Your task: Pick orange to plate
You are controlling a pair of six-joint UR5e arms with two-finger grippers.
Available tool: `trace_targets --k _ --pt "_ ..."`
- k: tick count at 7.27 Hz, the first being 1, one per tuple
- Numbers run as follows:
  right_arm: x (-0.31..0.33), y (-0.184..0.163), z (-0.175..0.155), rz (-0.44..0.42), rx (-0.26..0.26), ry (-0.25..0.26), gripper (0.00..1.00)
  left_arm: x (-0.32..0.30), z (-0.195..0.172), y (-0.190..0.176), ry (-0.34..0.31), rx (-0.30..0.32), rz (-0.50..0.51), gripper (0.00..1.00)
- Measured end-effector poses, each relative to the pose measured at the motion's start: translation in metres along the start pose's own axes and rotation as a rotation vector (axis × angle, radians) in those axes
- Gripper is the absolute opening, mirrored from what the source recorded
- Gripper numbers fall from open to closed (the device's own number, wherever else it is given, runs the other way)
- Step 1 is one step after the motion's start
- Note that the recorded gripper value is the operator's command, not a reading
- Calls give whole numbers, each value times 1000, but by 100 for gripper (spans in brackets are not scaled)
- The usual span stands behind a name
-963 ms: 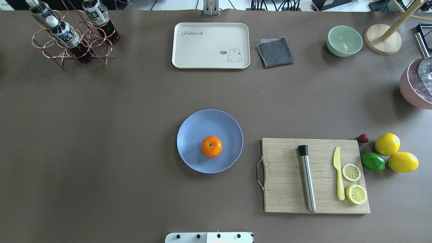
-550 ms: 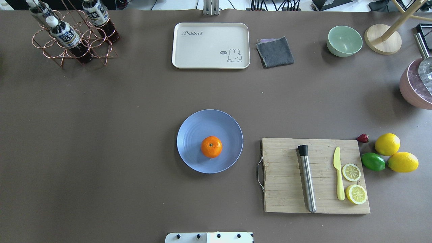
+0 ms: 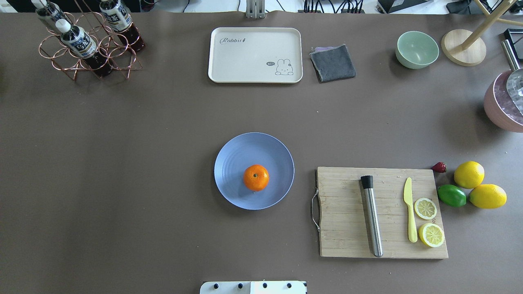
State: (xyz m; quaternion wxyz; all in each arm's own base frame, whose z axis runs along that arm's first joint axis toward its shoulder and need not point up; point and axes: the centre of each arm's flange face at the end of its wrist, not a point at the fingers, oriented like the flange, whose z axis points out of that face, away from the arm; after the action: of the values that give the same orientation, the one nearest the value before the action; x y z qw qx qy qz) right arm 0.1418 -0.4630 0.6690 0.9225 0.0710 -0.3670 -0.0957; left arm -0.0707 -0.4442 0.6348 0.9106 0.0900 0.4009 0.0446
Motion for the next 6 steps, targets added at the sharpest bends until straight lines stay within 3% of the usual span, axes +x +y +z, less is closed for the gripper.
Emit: trace_targets --k 3,6 --pt "-5 1 8 -14 -39 42 100 -8 5 4 -31 -4 -4 98" --pt "-6 4 9 -9 -54 49 100 -5 1 4 -29 6 2 98"
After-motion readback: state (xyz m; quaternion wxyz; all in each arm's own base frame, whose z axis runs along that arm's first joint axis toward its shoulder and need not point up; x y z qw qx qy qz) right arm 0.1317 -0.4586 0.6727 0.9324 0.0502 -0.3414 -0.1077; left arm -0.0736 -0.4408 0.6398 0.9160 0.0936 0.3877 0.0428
